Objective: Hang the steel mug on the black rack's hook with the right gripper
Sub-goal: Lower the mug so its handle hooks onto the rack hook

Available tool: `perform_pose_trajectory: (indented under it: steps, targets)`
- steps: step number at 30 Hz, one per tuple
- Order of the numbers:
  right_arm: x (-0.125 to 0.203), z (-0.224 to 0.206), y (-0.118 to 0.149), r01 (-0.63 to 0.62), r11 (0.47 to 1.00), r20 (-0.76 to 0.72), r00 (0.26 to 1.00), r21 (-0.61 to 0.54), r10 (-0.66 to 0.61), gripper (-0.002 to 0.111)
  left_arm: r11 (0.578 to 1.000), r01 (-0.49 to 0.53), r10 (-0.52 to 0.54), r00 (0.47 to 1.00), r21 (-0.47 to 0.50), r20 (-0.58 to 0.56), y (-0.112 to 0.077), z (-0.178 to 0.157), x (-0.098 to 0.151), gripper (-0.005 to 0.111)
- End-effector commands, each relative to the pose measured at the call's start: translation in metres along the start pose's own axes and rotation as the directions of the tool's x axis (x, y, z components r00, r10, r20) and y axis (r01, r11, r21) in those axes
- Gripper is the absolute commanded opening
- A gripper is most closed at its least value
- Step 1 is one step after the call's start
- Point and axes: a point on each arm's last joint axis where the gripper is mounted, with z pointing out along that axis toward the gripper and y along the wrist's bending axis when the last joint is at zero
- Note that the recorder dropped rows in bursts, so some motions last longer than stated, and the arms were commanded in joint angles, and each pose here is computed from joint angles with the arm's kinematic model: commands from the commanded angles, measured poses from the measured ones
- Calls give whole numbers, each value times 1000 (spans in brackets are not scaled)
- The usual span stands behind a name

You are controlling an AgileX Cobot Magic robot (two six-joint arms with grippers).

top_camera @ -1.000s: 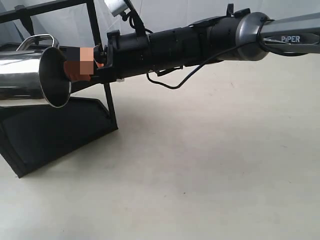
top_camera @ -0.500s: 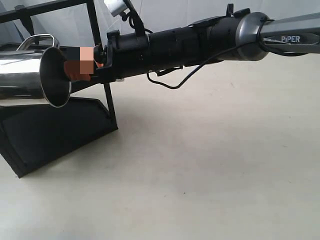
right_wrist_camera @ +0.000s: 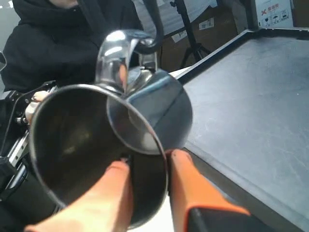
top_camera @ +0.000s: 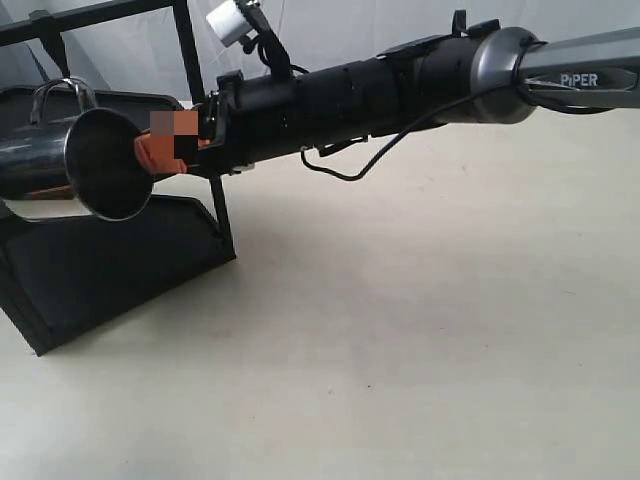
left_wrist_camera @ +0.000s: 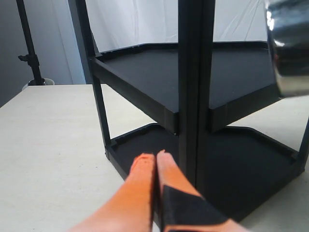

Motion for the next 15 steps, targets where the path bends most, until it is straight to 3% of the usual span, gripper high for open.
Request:
perform_pose_trajectory:
  steps: [1, 15]
  targets:
    - [-1, -1, 0, 3, 1000, 2, 1000, 1, -3, 26, 1000, -1, 1, 1000, 0, 11, 0, -1, -1, 2]
    - [-3, -2, 2, 6, 1000, 12, 1000, -18, -6, 26, 1000, -1, 1, 1000, 0, 11, 0, -1, -1, 2]
